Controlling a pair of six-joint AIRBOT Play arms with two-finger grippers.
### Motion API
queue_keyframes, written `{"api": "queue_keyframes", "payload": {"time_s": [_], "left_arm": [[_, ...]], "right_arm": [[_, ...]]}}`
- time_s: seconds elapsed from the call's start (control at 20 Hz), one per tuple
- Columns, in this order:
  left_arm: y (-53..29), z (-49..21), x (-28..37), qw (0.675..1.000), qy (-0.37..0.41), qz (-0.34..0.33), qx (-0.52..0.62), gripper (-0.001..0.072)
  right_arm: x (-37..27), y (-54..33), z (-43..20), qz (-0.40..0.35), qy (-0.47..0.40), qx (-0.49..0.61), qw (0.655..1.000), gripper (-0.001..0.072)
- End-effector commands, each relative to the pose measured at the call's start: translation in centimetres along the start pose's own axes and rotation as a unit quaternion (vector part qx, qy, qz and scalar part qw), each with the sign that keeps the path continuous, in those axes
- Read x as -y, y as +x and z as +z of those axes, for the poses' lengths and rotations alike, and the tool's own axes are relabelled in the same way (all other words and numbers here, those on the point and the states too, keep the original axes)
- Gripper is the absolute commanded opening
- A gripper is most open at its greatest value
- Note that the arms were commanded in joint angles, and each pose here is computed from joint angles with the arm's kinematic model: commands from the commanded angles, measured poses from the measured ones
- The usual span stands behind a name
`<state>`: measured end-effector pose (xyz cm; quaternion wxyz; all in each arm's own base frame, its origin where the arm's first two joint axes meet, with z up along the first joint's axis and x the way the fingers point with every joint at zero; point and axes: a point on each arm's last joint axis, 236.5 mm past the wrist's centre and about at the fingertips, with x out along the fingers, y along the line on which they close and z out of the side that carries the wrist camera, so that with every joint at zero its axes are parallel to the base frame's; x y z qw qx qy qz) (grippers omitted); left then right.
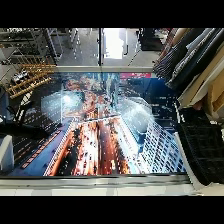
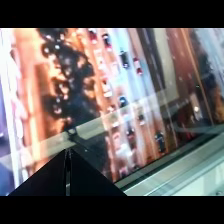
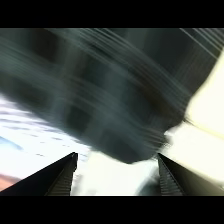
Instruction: Fold the clothes and pants, and hang the long-sleeved shirts on hangers.
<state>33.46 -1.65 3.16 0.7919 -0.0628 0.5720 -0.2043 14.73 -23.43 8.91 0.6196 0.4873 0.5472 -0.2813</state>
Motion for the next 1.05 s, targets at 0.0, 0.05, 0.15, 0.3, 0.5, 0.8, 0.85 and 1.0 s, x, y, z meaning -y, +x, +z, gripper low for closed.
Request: {"api": "queue_keyframes", "payload": {"time_s": [0.0,0.05,0.15,0.3,0.5,0.8,0.85,1.0], "left_arm": [[-4.6,-0.1,-7.5,0.973,-0.139,0.185,-0.003,0.0016],[-6.2,0.1,-9.3,0.958,-0.168,0.231,0.011,0.0017],[-7.8,1.3,-10.2,0.948,-0.175,0.26,0.045,0.0017],[-7.8,2.1,-9.5,0.951,-0.175,0.246,0.063,0.0017],[-7.8,2.0,-9.6,0.951,-0.176,0.246,0.062,0.0017],[-7.8,2.0,-9.6,0.951,-0.176,0.246,0.062,0.0017],[-7.8,2.0,-9.6,0.951,-0.176,0.246,0.062,0.0017],[-7.8,2.0,-9.6,0.951,-0.176,0.246,0.062,0.0017]], "right_arm": [[-11.3,-4.7,1.0,0.135,-0.111,0.071,0.982,0.0572],[-14.6,-4.6,-0.4,0.164,-0.168,0.06,0.97,0.056],[-19.0,-2.3,-4.4,0.164,-0.259,0.007,0.952,0.055],[-22.5,2.3,-10.0,0.109,-0.374,-0.043,0.92,0.0016],[-27.9,4.9,-11.6,0.077,-0.477,0.037,0.875,0.0015],[-36.4,3.9,-13.1,0.167,-0.516,0.151,0.826,0.0015],[-36.9,3.7,-13.2,0.173,-0.517,0.158,0.823,0.0015],[-37.2,3.5,-12.9,0.177,-0.514,0.165,0.823,0.0015]]}}
